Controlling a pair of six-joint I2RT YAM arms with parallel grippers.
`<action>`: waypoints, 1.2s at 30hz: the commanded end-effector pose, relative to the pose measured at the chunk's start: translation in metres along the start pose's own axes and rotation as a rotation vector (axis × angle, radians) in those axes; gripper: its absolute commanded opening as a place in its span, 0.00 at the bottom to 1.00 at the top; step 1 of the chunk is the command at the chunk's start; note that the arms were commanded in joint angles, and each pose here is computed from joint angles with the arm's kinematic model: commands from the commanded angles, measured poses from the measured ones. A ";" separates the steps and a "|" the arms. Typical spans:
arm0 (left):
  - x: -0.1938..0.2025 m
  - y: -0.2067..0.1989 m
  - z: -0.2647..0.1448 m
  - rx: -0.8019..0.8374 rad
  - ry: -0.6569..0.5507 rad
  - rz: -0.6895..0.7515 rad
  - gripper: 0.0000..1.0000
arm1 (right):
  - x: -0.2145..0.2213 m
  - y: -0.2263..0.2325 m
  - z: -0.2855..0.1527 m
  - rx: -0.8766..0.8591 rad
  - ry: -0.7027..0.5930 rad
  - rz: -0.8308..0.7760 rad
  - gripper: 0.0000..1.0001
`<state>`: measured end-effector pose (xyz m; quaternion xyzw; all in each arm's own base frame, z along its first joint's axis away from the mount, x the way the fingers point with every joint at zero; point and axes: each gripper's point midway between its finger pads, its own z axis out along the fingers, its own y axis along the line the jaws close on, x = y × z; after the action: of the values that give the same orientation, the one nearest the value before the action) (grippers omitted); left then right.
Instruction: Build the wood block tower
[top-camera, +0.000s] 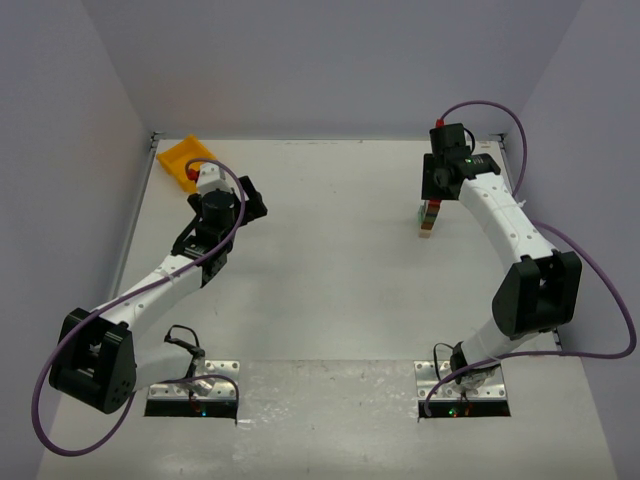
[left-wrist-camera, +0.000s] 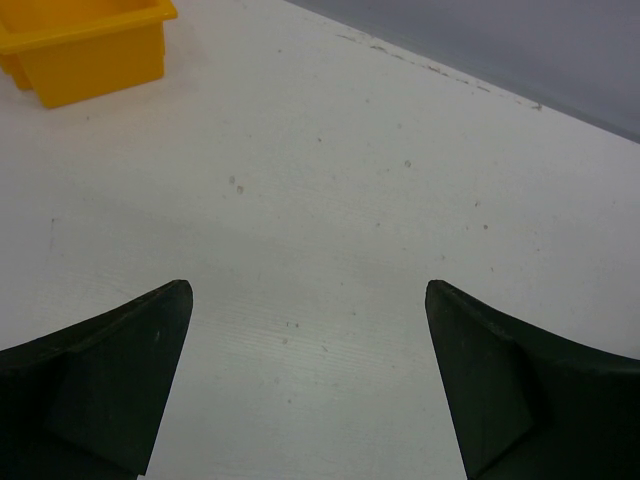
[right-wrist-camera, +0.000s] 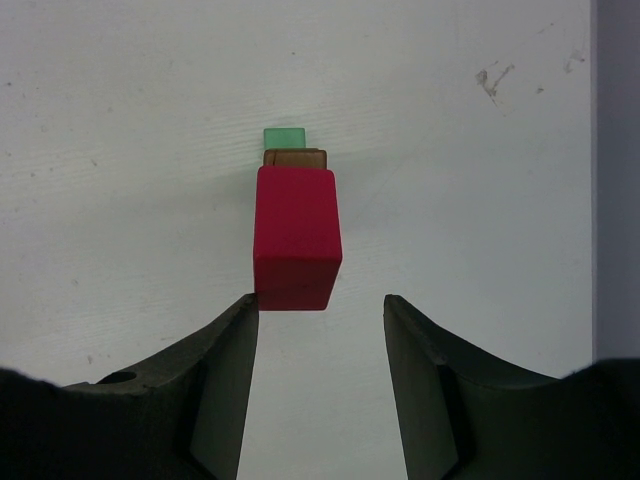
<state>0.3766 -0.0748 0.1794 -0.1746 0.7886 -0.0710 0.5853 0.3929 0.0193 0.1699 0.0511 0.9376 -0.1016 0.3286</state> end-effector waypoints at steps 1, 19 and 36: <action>-0.031 -0.012 0.001 0.032 -0.077 -0.041 1.00 | -0.007 -0.007 -0.004 0.024 -0.026 0.012 0.53; -0.032 -0.013 0.000 0.039 -0.080 -0.041 1.00 | -0.014 0.002 -0.007 -0.033 -0.056 0.006 0.54; -0.031 -0.013 0.001 0.035 -0.080 -0.041 1.00 | -0.015 -0.005 0.003 0.033 -0.037 0.009 0.54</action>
<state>0.3766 -0.0748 0.1794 -0.1744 0.7886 -0.0711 0.5853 0.3943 0.0207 0.1645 0.0436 0.9403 -0.1003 0.3222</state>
